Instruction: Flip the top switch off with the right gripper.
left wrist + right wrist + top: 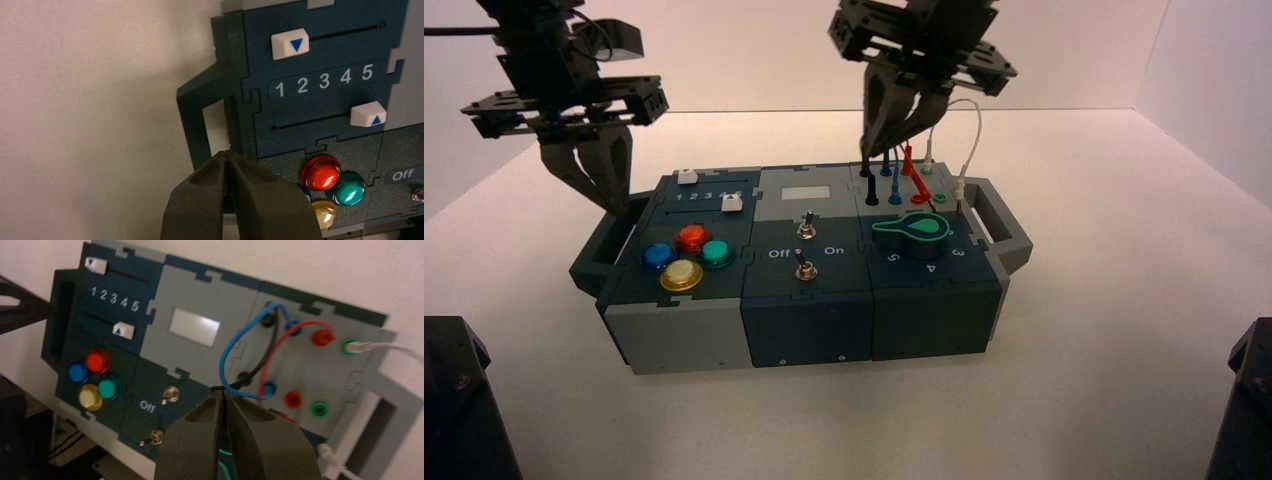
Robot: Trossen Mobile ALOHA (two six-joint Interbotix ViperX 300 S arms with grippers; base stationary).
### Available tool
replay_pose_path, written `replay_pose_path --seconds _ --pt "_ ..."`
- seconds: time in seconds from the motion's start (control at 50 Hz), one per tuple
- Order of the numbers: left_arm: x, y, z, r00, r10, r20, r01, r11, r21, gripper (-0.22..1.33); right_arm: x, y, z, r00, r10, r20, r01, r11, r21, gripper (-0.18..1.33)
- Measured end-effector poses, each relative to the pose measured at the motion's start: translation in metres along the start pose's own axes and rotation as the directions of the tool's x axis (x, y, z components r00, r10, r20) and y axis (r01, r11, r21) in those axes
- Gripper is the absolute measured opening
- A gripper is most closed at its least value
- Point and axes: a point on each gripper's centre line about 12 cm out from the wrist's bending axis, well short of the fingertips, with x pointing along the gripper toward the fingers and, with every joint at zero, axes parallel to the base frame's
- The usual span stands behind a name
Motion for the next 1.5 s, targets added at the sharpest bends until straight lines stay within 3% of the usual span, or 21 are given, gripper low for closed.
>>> replay_pose_path --seconds 0.3,0.44,0.8,1.2,1.5 --pt "0.008 -0.003 -0.001 0.999 0.006 -0.035 -0.005 1.0 0.02 -0.16 -0.004 0.013 -0.01 0.999 0.017 -0.05 -0.017 0.9998 -0.008 -0.14" --pt "0.009 -0.003 0.0 0.999 0.006 -0.041 -0.005 1.0 0.024 -0.17 -0.02 0.025 -0.014 0.998 0.046 -0.038 -0.046 0.9987 -0.022 -0.14" --pt "0.015 -0.003 0.003 0.998 0.01 -0.062 -0.008 0.999 0.032 -0.17 -0.053 0.033 -0.017 0.997 0.081 -0.015 -0.081 0.9967 -0.003 -0.14" --pt "0.023 -0.003 0.011 0.995 0.014 -0.097 -0.011 0.999 0.03 -0.17 -0.005 0.034 -0.019 0.995 0.035 -0.097 -0.035 0.9994 -0.002 -0.14" --pt "0.028 -0.004 0.016 0.993 0.016 -0.115 -0.013 1.0 0.027 -0.16 0.01 0.034 -0.014 0.993 0.021 -0.116 -0.021 0.9998 -0.001 -0.14"
